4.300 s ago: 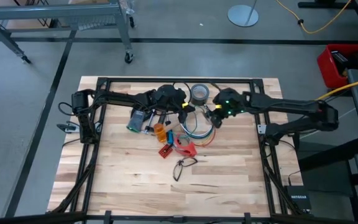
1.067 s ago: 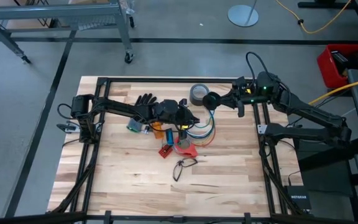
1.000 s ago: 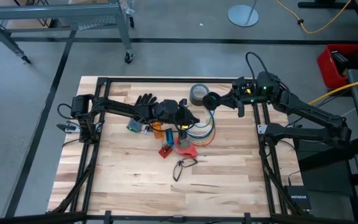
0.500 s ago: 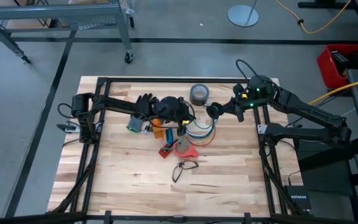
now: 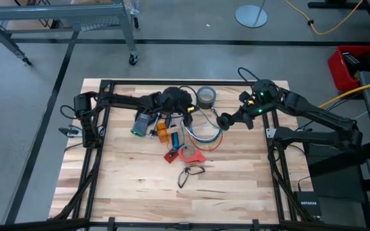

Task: Coil cords
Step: Coil the green wire on the spool

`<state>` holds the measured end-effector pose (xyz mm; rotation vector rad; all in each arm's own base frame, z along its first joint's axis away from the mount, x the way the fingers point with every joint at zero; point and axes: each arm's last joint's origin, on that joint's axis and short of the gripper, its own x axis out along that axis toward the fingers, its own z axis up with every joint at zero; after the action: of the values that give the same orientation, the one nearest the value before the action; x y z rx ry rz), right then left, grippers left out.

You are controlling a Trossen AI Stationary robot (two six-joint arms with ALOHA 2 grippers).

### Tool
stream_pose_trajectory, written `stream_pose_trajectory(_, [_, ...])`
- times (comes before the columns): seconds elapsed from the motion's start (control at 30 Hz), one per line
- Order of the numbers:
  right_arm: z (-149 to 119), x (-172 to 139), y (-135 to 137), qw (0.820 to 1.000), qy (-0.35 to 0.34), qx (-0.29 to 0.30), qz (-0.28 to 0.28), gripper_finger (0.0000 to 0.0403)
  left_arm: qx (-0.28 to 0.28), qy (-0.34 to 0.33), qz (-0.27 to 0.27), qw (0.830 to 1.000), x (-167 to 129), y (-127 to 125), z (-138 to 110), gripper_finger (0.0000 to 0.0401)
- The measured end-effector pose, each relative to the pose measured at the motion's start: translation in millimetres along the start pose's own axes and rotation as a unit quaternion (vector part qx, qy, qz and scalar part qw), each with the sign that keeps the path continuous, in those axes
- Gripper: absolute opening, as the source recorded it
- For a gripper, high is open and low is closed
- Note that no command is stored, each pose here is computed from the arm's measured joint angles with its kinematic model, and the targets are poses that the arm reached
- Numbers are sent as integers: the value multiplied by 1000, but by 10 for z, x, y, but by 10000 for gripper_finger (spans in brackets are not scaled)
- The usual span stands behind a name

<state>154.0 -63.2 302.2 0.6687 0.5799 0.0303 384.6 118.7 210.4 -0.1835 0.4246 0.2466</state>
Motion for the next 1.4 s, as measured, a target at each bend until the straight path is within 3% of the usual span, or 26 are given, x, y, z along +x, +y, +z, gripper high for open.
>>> stream_pose_trajectory(0.3, [64, 238, -155, 999, 38, -10, -9, 12, -35, -6, -9, 999, -15, 140, 27, 0])
stream_pose_trajectory(0.6, [228, 397, -180, 996, 12, -58, 67, 12, -46, 8, -17, 999, -33, 275, 11, 0])
stream_pose_trajectory(0.87, [239, 398, -178, 996, 7, -66, 67, 12, -89, 35, 9, 995, -69, 485, -39, 0])
stream_pose_trajectory(1.1, [242, 443, -239, 998, 4, -55, 15, 12, -102, 16, -4, 995, -73, 505, 37, 0])
stream_pose_trajectory(1.4, [218, 713, -396, 998, 44, -30, -31, 12, -87, -16, -16, 996, -93, 474, 370, 0])
